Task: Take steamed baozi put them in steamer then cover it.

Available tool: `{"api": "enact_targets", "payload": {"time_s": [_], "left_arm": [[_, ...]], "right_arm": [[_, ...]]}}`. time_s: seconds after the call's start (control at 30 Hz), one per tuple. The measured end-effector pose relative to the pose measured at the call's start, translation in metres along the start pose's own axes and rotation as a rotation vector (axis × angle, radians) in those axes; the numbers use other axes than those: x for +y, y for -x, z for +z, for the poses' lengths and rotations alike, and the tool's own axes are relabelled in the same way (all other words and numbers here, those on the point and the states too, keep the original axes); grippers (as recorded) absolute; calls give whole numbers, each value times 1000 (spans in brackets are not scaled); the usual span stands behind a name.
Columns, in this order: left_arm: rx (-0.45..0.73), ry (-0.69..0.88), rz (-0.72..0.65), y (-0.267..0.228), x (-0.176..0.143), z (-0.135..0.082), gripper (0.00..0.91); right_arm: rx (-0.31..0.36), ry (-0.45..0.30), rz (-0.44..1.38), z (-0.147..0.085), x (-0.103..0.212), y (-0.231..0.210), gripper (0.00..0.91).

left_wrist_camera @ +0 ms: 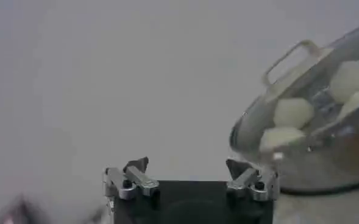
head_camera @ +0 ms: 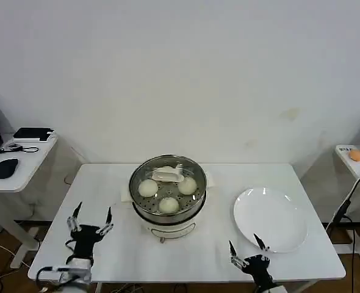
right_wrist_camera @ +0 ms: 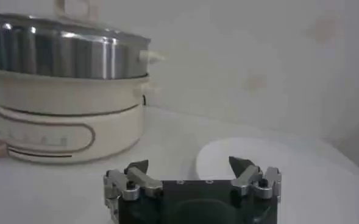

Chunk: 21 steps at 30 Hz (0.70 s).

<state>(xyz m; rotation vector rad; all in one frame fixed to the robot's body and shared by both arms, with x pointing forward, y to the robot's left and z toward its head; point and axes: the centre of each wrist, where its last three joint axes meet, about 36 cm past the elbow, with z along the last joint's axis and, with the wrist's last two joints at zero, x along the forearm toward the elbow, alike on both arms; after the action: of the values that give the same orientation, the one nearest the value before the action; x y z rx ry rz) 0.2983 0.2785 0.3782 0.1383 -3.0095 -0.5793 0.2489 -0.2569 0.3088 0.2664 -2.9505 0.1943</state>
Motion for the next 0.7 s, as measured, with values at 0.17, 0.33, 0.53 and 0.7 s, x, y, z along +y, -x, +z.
{"api": "enact_targets", "payload": {"time_s": [0.17, 0.33, 0.53, 0.7], "left_arm": [[26, -122, -24, -14, 5, 19, 907], [40, -185, -44, -20, 6, 32, 907], [45, -222, -51, -28, 3, 42, 907], [38, -227, -68, -33, 4, 46, 907]], "right_arm": [[-24, 12, -3, -7, 3, 0, 907], [-46, 21, -2, -9, 7, 2, 907], [-60, 23, 8, -12, 7, 2, 907], [-69, 30, 8, -12, 11, 3, 907]]}}
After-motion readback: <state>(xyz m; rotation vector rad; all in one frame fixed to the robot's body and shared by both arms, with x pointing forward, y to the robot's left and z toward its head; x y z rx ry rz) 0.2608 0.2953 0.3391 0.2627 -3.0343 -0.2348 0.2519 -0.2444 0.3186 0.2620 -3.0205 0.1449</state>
